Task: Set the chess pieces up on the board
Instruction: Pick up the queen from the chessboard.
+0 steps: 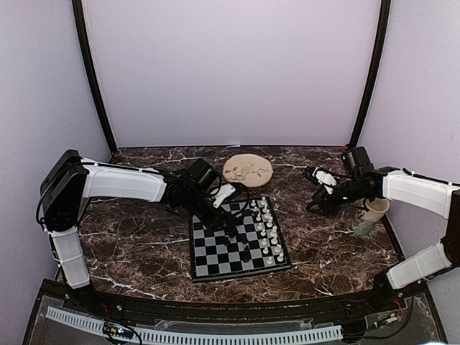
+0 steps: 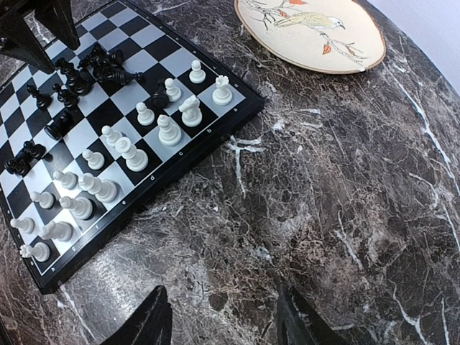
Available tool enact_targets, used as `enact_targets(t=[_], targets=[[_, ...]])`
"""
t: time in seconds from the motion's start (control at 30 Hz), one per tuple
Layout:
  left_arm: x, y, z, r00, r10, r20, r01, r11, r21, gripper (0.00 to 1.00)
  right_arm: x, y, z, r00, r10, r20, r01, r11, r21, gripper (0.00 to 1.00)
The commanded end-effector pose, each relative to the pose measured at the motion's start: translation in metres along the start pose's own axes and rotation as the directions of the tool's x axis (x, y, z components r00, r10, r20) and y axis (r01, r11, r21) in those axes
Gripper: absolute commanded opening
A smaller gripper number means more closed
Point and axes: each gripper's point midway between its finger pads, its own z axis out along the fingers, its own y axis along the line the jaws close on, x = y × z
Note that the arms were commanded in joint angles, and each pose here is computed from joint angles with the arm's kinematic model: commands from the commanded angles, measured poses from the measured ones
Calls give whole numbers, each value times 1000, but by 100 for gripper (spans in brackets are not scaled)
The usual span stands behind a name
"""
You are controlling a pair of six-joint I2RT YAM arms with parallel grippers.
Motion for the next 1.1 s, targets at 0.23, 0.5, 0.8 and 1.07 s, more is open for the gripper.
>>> enact_targets(t=[0.23,0.5,0.8,1.07], targets=[[-1,-5,-2,999,27,-21,-27,1000,10,29,-6,-3,0,1000,-26,5,26,1000,12,50],[0,-7,1,999,29,-23,-29,999,20,24,-5,-3,1,1000,-24,0,24,1000,14,49],[2,-4,3,999,28,-32,-28,1000,7,30,-5,-3,1,1000,-25,-3,25,1000,15,49],[-1,-4,7,999,31,-18,-31,1000,5,29,-4,-4,2,1000,-26,-6,26,999,19,49]])
